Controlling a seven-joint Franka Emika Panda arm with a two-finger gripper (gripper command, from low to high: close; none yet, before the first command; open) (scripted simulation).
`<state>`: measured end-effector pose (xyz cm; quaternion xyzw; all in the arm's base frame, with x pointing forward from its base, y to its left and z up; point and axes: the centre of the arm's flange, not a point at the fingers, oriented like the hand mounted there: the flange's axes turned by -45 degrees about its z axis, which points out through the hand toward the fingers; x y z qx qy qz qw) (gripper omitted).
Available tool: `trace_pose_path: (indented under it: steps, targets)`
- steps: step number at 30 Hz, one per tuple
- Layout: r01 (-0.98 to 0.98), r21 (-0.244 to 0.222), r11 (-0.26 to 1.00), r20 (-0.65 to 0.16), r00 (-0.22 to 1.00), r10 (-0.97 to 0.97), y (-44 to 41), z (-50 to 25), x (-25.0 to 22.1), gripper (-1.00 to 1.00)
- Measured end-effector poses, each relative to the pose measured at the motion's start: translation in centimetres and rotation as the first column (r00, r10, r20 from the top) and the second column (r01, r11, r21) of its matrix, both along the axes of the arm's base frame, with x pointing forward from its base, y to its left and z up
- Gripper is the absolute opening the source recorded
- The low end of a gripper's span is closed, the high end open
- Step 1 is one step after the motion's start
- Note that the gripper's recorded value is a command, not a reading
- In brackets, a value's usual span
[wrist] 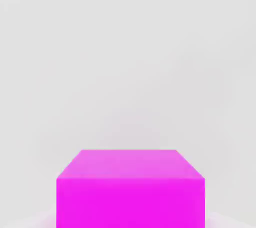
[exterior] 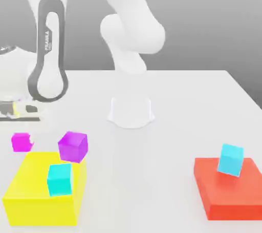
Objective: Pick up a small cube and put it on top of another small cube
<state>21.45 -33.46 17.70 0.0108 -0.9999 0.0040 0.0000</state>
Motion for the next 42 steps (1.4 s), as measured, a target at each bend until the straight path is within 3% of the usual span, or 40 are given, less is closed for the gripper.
trace_pose_path:
  steps: [2, 6, 8, 16, 23, 29, 36, 42]
  targets:
    - [-0.004, 0.001, 1.000, 0.004, 1.000, 0.004, 0.1, 1.3, 0.1, -1.00]
    - [-0.123, -0.064, 0.990, 0.059, 0.990, 0.127, -0.7, 4.1, 3.1, -1.00]
    - [-0.233, -0.074, 0.970, 0.075, 0.968, 0.238, 0.9, 5.0, 6.0, -1.00]
    - [-0.635, -0.091, 0.767, 0.112, 0.759, 0.642, 10.3, 8.2, 15.4, -1.00]
    - [-0.879, -0.121, 0.461, 0.111, 0.450, 0.886, 20.4, 11.0, 20.6, -1.00]
    - [-0.979, -0.142, 0.149, 0.084, 0.138, 0.987, 29.3, 13.1, 22.6, -1.00]
    - [-0.957, -0.140, -0.254, 0.030, -0.260, 0.965, 41.0, 14.7, 22.3, -1.00]
    - [-0.815, -0.105, -0.570, -0.021, -0.571, 0.820, 50.7, 15.0, 19.5, -1.00]
